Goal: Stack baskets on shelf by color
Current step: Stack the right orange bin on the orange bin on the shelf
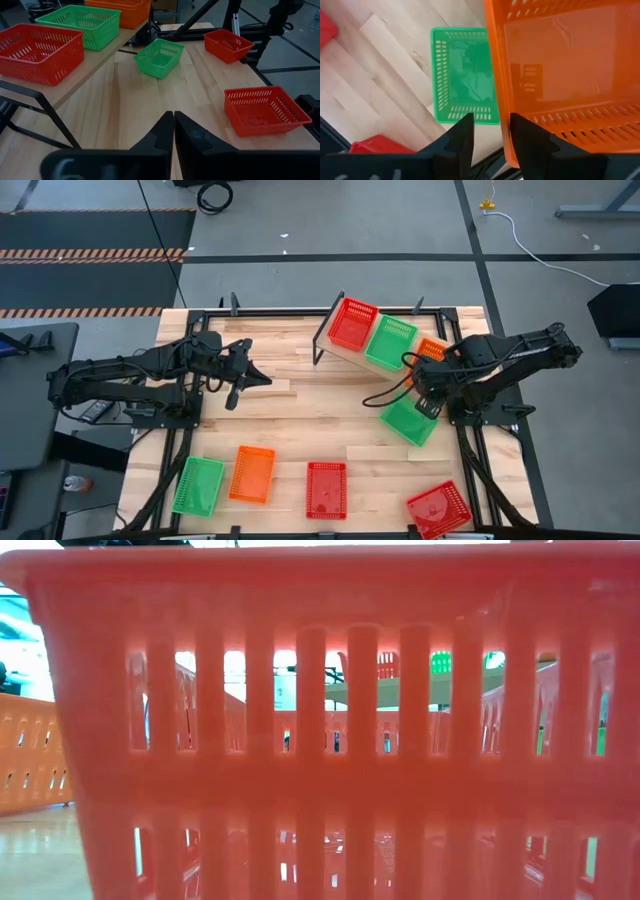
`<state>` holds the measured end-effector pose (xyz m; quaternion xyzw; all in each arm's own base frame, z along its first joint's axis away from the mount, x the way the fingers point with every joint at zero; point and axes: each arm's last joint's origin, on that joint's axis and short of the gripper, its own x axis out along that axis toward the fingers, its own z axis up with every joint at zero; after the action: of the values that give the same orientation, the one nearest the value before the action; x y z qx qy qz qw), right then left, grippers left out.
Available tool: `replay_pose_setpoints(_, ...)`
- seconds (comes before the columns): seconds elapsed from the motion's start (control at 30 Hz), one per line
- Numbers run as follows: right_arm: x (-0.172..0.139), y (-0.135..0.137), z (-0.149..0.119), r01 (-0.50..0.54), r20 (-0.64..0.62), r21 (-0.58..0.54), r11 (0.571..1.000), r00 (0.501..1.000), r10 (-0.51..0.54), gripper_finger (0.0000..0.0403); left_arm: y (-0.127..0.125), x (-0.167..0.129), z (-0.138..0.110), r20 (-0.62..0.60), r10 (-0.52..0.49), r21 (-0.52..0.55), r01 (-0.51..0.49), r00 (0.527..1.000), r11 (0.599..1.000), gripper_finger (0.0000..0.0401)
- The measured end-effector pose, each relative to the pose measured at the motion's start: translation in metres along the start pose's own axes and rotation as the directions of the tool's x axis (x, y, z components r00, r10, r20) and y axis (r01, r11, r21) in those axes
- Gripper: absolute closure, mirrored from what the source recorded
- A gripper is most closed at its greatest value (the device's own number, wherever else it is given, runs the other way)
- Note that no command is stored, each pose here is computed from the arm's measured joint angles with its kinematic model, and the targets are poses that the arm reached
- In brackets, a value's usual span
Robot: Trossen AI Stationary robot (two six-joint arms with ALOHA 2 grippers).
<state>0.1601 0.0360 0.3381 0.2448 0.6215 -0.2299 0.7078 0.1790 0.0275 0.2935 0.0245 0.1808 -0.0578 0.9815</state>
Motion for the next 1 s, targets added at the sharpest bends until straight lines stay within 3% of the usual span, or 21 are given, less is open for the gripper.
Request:
replay_pose_setpoints(0.3,-0.011,-0.002,0.004,0.054,0.140,-0.018,0.998,0.989,-0.051,0.0273,0.000,0.000,0.000,0.004,0.001,0.001,-0.001,1.000,1.000,0.0378)
replay_pose_setpoints(0.57,-0.005,0.007,0.006,0.053,0.082,-0.038,0.998,0.995,-0.050,0.0273,0.000,0.000,0.000,0.003,0.000,0.001,0.000,1.000,1.000,0.0381)
replay_pose_setpoints(1.0,0.017,0.010,0.012,0.167,0.062,-0.108,0.980,0.985,-0.161,0.0273,0.000,0.000,0.000,0.004,0.001,0.001,-0.001,1.000,1.000,0.0380)
